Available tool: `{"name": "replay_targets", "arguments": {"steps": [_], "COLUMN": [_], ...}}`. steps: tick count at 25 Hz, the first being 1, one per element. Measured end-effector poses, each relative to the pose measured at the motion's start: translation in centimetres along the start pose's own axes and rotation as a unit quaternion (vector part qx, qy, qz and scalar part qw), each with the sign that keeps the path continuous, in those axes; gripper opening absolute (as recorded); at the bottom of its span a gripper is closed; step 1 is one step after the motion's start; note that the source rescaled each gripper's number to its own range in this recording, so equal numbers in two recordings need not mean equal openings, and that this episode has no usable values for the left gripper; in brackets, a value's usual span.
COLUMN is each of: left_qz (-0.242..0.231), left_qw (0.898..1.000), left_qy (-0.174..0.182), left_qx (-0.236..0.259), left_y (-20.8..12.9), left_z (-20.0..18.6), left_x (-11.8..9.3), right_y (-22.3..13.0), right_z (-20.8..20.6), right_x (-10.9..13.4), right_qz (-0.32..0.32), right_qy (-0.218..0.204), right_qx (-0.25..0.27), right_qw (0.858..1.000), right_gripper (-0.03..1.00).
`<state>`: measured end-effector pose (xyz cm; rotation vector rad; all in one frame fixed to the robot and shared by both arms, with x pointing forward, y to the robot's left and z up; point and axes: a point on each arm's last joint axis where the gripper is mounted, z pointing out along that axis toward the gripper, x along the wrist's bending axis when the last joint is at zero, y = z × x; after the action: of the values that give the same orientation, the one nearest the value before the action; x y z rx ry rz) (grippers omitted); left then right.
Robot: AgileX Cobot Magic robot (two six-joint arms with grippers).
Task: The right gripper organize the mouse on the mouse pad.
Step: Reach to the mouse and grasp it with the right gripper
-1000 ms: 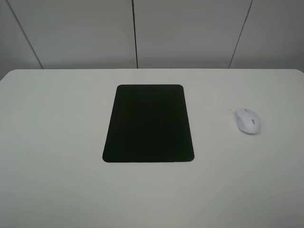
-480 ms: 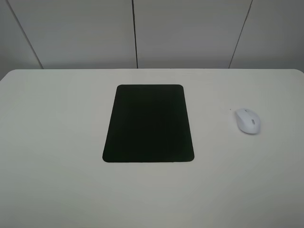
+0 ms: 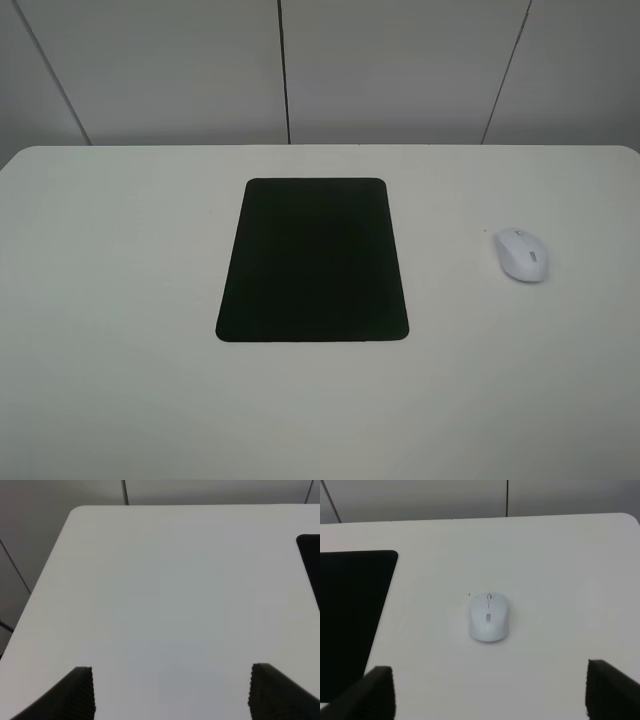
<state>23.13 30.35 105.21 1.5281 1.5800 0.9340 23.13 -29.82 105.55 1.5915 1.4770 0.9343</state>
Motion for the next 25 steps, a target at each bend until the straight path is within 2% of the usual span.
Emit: {"name": "replay_targets", "arguments": {"steps": [25], "left_qz": [0.0], "left_qw": [1.0], "left_qy": [0.0], "left_qx": [0.0], "left_y": [0.0], "left_z": [0.0], "left_x": [0.0], "right_y": [0.0], "right_z": [0.0], "right_x": [0.0], "right_qz": [0.0], "right_qy": [0.0], "right_qx": [0.0], "right_qw": [1.0], "right_gripper": [0.71]}}
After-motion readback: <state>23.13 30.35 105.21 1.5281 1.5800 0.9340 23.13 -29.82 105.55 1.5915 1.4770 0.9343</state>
